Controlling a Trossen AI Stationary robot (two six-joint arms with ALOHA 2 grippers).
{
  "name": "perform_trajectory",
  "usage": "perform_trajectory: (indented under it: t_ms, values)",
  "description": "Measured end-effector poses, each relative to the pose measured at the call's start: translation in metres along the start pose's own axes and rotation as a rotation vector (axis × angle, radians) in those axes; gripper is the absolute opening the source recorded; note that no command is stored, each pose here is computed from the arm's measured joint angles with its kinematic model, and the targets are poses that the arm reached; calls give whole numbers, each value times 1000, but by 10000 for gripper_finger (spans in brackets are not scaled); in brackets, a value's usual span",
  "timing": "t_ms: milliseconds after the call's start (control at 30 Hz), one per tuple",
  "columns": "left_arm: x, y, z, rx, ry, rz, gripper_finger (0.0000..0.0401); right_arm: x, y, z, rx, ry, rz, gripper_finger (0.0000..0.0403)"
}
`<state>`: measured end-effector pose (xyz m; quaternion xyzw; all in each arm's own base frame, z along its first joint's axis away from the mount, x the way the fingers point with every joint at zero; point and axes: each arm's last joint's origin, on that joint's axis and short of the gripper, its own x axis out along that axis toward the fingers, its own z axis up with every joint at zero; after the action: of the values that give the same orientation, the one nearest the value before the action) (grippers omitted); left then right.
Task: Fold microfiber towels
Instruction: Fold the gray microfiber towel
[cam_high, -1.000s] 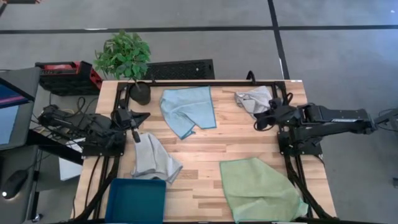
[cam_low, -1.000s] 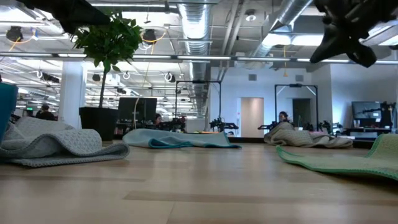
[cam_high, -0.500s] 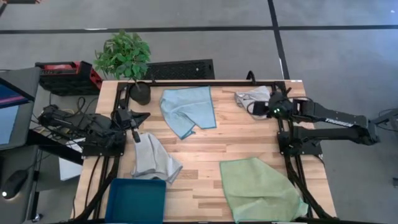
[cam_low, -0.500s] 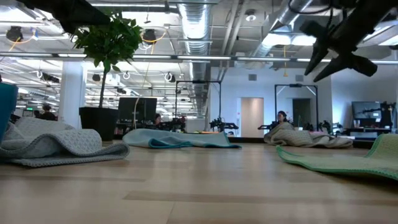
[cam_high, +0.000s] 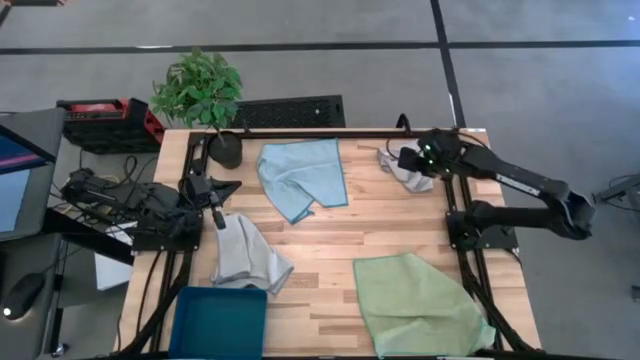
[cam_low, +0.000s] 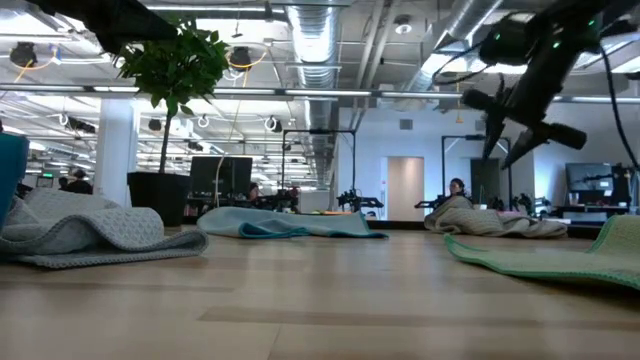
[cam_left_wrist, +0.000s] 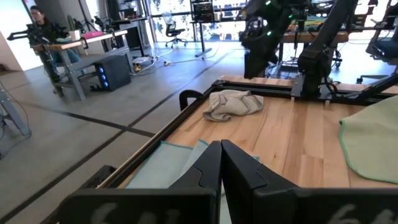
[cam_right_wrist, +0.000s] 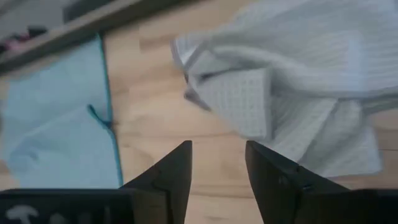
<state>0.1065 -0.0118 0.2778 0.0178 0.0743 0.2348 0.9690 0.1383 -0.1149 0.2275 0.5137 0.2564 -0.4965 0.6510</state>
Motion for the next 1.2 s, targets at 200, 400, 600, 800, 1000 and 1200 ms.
perform_trajectory:
  t_ms: [200, 400, 600, 800, 1000, 1200]
  values:
    - [0, 0, 0, 0, 0, 0, 0, 32, -3, 14, 18, 52, -85, 167]
    - [0, 0, 0, 0, 0, -1, 0, 53, -9, 18, 23, 106, -170, 164]
    - [0, 0, 0, 0, 0, -1, 0, 69, -14, 21, -24, 144, -222, 167]
    - [0, 0, 0, 0, 0, -1, 0, 81, -13, 23, -28, 144, -212, 163]
    - [0, 0, 0, 0, 1, -7, 0, 93, -11, 23, -94, 186, -174, 162]
    - [0, 0, 0, 0, 1, -6, 0, 99, -9, 21, -142, 251, -118, 158]
